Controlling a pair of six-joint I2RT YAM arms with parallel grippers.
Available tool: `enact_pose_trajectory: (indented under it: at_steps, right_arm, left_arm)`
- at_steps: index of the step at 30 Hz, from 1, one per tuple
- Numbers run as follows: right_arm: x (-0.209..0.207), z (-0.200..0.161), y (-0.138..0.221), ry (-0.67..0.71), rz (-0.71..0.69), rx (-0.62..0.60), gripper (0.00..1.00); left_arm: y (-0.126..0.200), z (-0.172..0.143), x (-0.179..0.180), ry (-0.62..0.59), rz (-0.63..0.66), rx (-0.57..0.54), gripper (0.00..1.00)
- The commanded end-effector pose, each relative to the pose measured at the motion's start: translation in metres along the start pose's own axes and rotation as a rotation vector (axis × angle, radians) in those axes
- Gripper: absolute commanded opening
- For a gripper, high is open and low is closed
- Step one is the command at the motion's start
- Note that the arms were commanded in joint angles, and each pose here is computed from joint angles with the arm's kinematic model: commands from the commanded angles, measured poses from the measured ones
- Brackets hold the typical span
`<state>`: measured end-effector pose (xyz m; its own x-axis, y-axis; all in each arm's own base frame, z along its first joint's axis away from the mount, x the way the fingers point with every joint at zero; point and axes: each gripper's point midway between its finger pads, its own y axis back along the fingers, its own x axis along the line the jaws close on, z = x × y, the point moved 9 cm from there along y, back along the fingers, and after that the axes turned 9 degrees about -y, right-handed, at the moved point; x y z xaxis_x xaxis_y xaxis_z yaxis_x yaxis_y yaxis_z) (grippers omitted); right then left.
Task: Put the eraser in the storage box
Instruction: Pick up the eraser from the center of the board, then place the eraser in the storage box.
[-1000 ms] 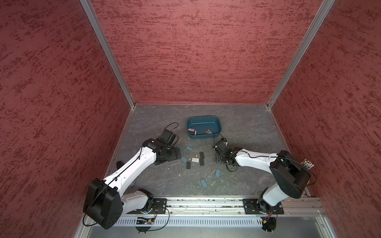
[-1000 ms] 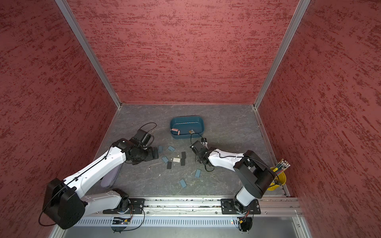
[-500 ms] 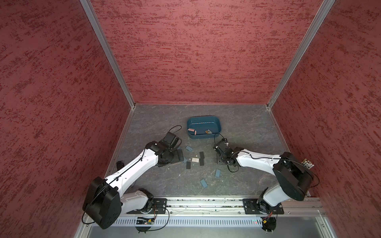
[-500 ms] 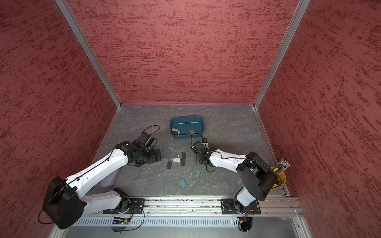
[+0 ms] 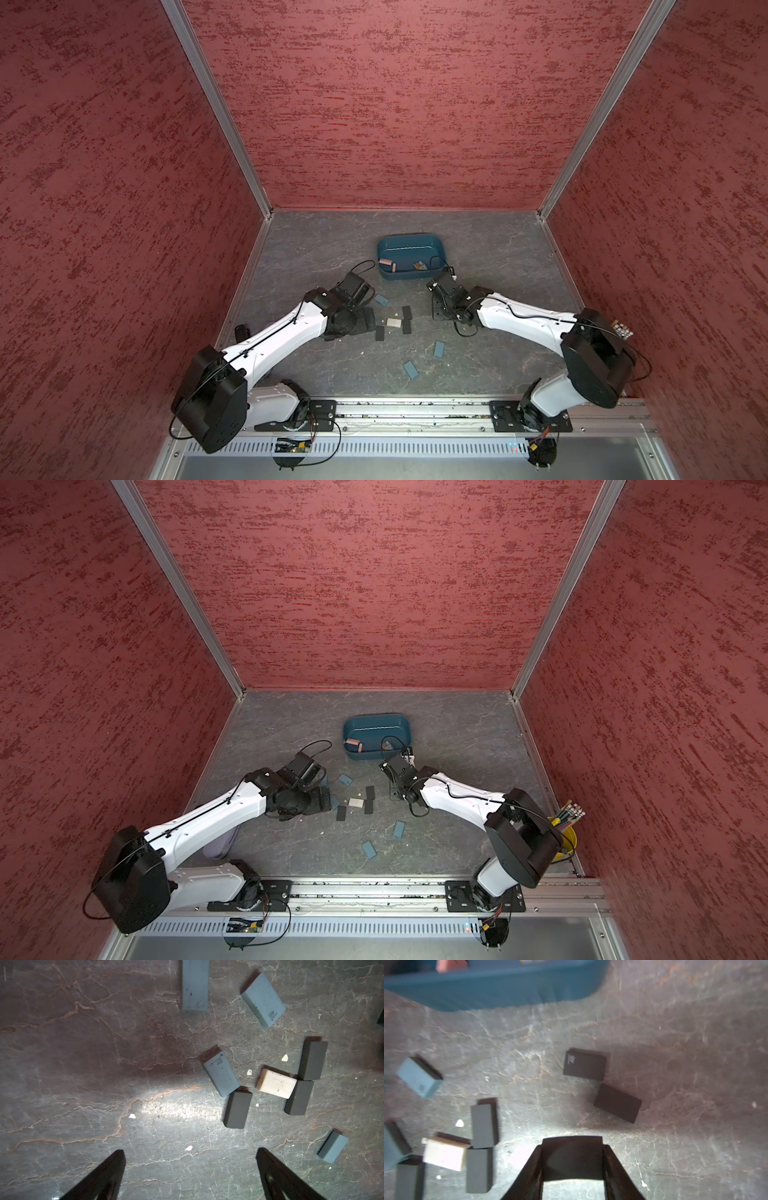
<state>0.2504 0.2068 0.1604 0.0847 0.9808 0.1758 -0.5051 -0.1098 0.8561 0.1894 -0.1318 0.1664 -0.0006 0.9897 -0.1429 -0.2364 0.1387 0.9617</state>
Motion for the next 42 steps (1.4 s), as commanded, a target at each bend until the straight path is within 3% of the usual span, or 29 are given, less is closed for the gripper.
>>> enact_pose_trajectory:
  at_steps: [1,10,24,35,42]
  right_arm:
    - [0.013,0.018,0.01,0.037,-0.01,-0.051,0.41]
    - [0.045,0.055,0.009,0.075,0.005,-0.102,0.41]
    - [0.074,0.125,-0.033,0.063,0.045,-0.086,0.41]
    - [0.062,0.141,-0.084,0.026,0.033,-0.013,0.41]
    - [0.059,0.146,-0.095,0.025,0.025,0.001,0.44]
  left_arm:
    - [-0.006,-0.001,-0.002,0.005,0.007,-0.002,1.0]
    - [-0.015,-0.011,-0.013,-0.021,0.019,0.019,1.0]
    - [-0.02,-0.017,-0.011,-0.002,0.038,0.034,1.0]
    - [-0.024,-0.018,-0.012,0.007,0.044,0.035,1.0]
    - [-0.024,-0.015,-0.015,0.016,0.048,0.028,1.0]
